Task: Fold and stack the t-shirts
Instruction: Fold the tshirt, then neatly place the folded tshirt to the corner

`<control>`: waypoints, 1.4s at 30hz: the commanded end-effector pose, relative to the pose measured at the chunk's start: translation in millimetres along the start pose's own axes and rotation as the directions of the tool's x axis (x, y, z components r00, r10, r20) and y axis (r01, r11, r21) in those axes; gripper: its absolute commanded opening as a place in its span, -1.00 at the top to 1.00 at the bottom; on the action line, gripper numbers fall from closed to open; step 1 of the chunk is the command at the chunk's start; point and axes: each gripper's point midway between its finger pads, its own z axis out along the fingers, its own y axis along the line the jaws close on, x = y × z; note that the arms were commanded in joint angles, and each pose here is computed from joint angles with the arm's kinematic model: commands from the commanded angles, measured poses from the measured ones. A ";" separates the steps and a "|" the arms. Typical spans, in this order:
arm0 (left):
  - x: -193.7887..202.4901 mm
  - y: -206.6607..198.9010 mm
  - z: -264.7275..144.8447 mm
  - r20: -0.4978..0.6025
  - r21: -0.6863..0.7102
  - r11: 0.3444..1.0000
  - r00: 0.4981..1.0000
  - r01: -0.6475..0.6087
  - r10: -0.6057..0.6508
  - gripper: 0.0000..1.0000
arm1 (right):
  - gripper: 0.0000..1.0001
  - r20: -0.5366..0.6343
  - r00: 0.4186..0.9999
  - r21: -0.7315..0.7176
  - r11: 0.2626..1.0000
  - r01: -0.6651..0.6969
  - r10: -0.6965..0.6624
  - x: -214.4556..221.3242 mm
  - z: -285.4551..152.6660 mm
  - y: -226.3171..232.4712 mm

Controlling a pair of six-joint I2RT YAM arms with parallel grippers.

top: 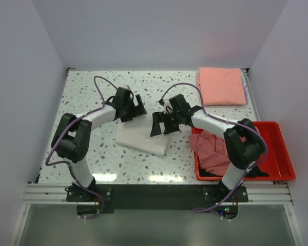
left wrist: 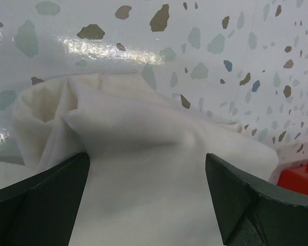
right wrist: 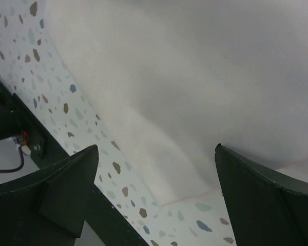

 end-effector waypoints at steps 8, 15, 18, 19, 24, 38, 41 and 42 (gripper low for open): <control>-11.9 43.1 13.6 0.042 -0.118 0.991 0.997 0.063 -0.058 -1.00 | -0.98 0.024 1.000 0.188 0.982 -0.015 0.011 -28.8 26.3 -45.1; -19.2 38.8 -13.6 0.105 -0.096 0.992 0.992 0.086 -0.076 -1.00 | -0.98 0.032 0.998 0.178 0.983 0.044 -0.050 -54.9 23.0 -34.7; -28.0 29.4 -31.9 0.142 -0.066 0.993 0.986 0.096 -0.086 -1.00 | -0.98 0.099 0.991 0.186 0.980 0.071 -0.090 -77.4 -1.1 -16.0; -30.8 26.9 -38.0 0.154 -0.058 0.994 0.984 0.095 -0.085 -1.00 | -0.98 0.150 0.982 0.187 0.978 0.089 -0.118 -87.2 -18.2 -3.0; -47.5 14.0 -91.9 0.248 -0.022 0.996 0.966 0.082 -0.074 -1.00 | -0.98 0.389 0.916 0.310 0.950 -0.027 -0.101 -102.5 -84.0 -1.6; 13.0 99.9 -181.6 0.394 -0.191 0.939 0.898 0.287 -0.194 -1.00 | -0.98 0.428 0.904 0.345 0.925 -0.159 -0.004 -60.2 -96.6 -30.4; 32.5 114.3 -180.3 0.375 -0.211 0.935 0.907 0.286 -0.193 -1.00 | -0.92 0.406 0.912 0.352 0.913 -0.207 0.050 -57.1 -79.7 -40.0; 35.8 118.7 -180.9 0.371 -0.229 0.929 0.908 0.291 -0.193 -1.00 | -0.91 0.396 0.916 0.349 0.912 -0.215 0.065 -55.5 -74.6 -41.0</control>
